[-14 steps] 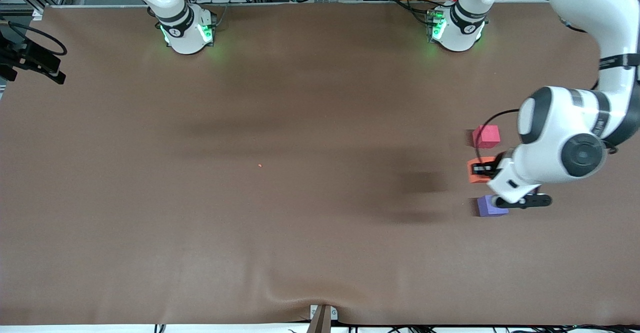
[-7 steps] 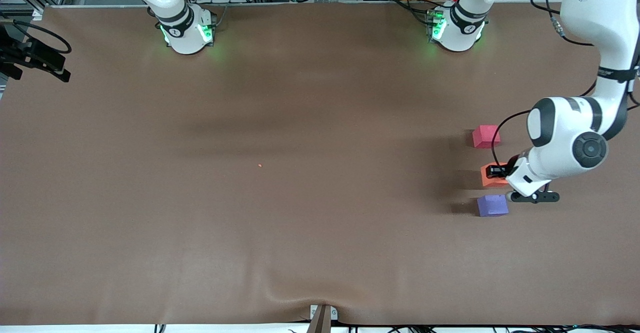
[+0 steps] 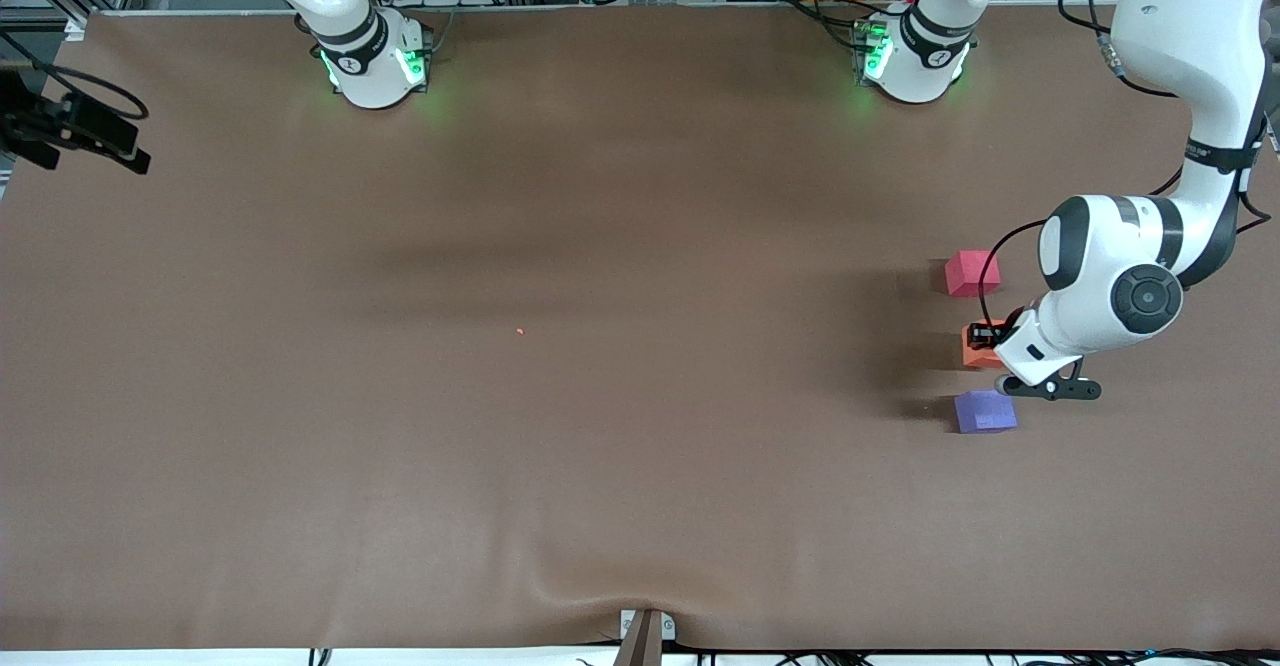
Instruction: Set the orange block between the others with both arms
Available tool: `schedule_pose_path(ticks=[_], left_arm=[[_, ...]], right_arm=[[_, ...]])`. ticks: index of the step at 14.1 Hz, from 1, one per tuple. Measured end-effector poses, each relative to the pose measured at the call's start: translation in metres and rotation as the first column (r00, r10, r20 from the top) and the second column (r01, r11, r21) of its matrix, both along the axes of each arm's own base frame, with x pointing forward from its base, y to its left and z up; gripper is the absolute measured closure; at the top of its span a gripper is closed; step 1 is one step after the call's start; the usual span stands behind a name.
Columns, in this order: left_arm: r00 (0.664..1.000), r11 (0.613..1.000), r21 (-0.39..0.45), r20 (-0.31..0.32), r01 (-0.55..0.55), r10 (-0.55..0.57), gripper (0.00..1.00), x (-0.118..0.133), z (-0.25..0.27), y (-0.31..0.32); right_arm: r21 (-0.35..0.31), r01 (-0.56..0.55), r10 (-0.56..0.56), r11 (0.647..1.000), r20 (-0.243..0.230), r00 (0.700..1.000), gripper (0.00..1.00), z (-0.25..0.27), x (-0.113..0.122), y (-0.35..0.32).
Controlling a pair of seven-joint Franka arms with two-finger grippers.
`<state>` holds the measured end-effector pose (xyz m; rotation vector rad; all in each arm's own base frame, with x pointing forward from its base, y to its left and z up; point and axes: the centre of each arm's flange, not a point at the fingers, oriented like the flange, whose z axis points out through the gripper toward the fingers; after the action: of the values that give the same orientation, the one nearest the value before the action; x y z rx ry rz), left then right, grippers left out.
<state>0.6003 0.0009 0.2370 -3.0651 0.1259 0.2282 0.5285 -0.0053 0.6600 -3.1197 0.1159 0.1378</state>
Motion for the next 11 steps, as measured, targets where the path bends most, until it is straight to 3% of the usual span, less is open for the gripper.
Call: schedule_pose_path(ticks=[11], left_arm=[[1.000,1.000,-0.012,-0.004,-0.013,0.013,0.48,-0.010,-0.029,0.010]], right_arm=[[-0.008,0.002,-0.002,1.000,0.034,0.999,0.00,-0.016,0.015,-0.001]])
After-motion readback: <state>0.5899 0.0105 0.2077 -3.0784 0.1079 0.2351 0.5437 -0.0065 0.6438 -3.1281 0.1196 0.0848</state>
